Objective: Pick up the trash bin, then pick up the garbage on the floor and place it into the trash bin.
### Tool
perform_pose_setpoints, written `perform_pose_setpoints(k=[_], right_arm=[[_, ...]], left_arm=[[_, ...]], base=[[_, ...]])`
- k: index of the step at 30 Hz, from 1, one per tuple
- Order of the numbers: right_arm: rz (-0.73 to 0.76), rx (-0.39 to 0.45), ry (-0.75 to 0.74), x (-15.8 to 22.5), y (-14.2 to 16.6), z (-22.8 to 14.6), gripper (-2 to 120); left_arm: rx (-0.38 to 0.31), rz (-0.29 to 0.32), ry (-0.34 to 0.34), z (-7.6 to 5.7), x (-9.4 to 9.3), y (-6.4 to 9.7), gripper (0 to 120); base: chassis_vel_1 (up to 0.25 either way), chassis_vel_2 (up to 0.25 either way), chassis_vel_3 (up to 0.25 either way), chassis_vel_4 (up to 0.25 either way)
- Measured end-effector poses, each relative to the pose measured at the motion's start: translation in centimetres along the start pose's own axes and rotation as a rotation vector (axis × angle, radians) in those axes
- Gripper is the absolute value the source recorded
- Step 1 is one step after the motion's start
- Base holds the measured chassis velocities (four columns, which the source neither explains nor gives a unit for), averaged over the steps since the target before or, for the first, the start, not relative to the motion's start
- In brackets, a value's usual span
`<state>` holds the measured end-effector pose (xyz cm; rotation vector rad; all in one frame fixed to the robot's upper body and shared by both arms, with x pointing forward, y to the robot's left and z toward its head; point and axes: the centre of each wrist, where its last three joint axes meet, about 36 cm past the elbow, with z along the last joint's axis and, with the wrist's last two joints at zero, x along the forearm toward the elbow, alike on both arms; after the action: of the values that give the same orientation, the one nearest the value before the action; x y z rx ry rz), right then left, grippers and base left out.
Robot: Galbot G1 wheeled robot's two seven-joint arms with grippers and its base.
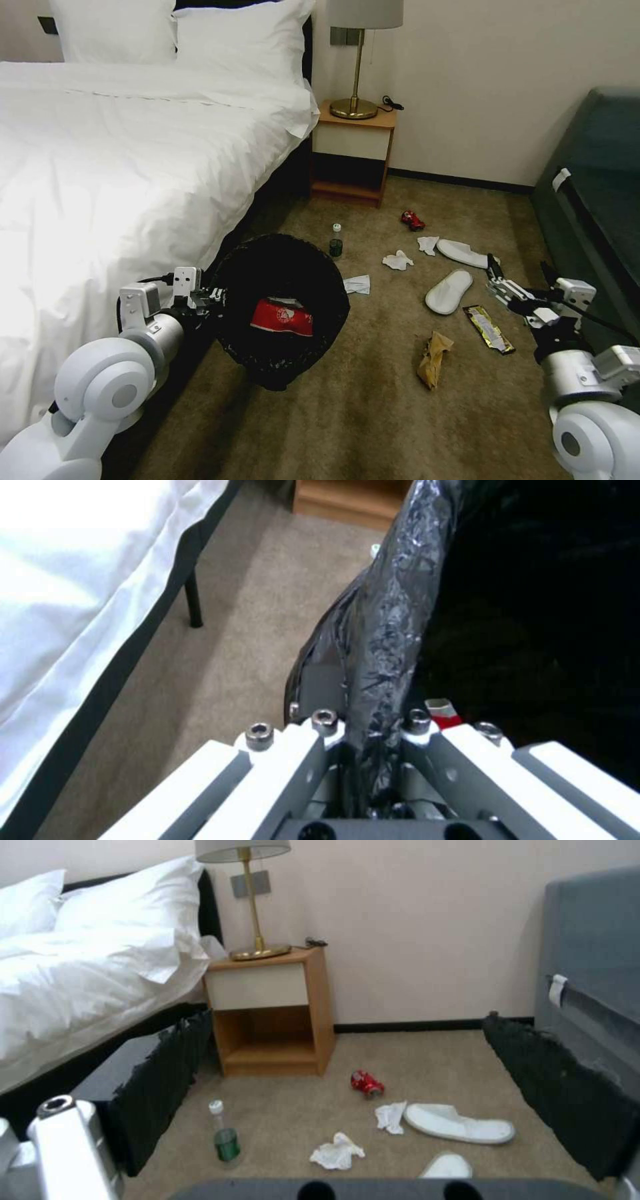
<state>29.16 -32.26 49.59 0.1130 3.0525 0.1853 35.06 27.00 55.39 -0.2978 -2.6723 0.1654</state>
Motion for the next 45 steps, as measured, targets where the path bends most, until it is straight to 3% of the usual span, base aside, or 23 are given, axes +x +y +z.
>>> perform_pose_setpoints(k=[13,29,45], right_arm=[[-0.014,-0.044,0.035,0.2,1.5,1.2,100],[-0.027,-0.043,0.077,0.9,2.3,1.8,100],[0.049,-0.039,0.276,0.0,0.9,8.9,100]], left_arm=[[0.000,0.013,0.006,0.4,0.7,-0.5,2],[-0.005,0.014,-0.004,0.3,1.1,-0.8,2],[-0.005,0.014,-0.003,0.6,2.3,-1.1,2]], base=[[-0.138,0.135,0.133,-0.132],[-0.118,0.104,0.108,-0.116],[-0.015,0.012,0.013,-0.017]])
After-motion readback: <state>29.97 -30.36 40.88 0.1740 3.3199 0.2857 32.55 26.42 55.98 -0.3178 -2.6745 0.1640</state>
